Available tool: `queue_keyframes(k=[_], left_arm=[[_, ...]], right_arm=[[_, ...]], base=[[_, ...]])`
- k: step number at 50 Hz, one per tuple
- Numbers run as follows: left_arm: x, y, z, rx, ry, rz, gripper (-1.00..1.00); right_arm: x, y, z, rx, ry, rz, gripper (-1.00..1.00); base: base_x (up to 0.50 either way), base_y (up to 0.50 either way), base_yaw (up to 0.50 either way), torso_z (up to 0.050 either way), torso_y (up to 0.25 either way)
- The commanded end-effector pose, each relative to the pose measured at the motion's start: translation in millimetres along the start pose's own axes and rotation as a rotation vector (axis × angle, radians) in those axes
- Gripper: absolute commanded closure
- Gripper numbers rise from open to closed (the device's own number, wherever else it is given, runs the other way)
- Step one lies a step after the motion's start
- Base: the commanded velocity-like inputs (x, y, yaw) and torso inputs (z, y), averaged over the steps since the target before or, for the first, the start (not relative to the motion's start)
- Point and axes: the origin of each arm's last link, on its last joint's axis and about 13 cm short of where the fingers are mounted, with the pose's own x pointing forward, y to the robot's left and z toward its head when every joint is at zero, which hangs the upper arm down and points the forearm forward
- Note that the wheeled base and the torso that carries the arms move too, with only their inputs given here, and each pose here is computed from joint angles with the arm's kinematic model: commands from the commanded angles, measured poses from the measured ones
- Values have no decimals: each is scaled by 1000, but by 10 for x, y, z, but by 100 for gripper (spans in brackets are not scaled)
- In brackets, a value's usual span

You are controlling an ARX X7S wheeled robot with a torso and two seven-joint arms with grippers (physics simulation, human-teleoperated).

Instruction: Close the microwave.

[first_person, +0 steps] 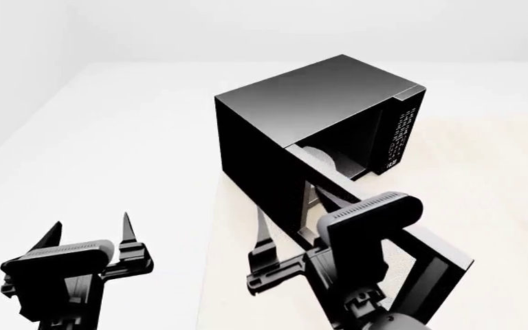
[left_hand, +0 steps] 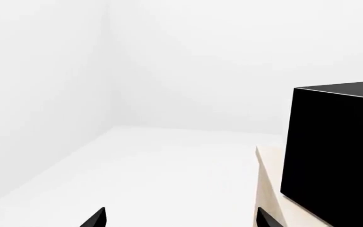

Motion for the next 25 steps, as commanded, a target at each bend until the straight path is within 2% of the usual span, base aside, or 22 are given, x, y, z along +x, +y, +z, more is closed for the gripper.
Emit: queue_keyframes(k=[1,8,25], left_arm=[[0,0,1,1,0,1,-100],[-4,-1,-4,1,0,0,-100],[0,0,-4,-1,0,0,-100]], right_arm=[[5,10,-103,23,39,1,-100],[-9,-9,-213,51,65,-19,-100],[-7,27,-328,59,99,-31,-100]], base=[[0,0,0,0,0],[0,0,0,0,0],[0,0,0,0,0]])
